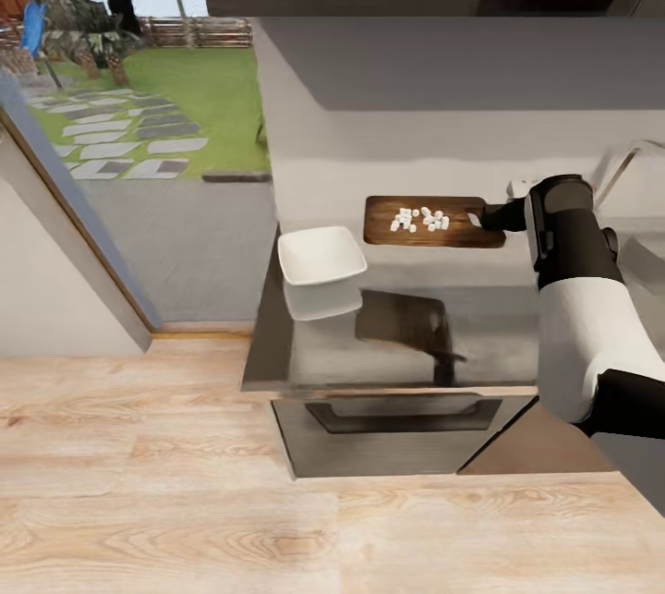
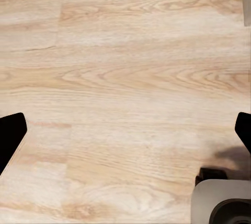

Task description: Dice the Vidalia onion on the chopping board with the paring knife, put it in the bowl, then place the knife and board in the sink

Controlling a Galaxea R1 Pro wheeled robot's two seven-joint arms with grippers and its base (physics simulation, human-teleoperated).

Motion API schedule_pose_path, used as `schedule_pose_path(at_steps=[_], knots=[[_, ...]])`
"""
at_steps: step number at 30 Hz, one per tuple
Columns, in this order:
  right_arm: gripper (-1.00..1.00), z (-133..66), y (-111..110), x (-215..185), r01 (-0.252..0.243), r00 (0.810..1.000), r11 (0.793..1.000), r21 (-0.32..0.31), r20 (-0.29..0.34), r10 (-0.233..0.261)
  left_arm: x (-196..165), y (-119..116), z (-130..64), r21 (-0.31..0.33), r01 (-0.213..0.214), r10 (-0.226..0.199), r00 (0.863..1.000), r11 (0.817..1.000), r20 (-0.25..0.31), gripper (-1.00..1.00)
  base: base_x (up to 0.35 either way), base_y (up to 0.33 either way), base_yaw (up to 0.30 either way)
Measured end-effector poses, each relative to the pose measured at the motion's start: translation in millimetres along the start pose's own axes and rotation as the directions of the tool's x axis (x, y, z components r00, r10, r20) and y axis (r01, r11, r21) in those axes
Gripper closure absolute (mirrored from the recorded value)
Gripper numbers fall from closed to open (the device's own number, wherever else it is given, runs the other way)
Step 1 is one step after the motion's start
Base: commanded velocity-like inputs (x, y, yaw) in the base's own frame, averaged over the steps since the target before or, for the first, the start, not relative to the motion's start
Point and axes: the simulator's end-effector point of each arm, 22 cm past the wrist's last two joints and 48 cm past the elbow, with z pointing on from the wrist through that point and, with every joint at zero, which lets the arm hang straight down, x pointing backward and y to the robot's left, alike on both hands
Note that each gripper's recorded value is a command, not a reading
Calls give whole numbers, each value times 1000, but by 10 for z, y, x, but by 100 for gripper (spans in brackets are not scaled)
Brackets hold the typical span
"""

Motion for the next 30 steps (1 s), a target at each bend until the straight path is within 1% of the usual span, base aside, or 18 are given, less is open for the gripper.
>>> schedule_pose_path(at_steps=[4,8,30], knots=[[100,2,2,1,1,1000,1000,1,0,-1,-1,2,1,0,0,0,1000,1000,0,-100,93,314,0],[100,5,18,0,-2,1000,1000,-4,0,2,-3,2,2,0,0,0,1000,1000,1,-100,-60,200,0],[100,0,35,-6,5,1000,1000,-3,1,-5,-1,1,1,0,0,0,1000,1000,0,-100,-8,4,0]])
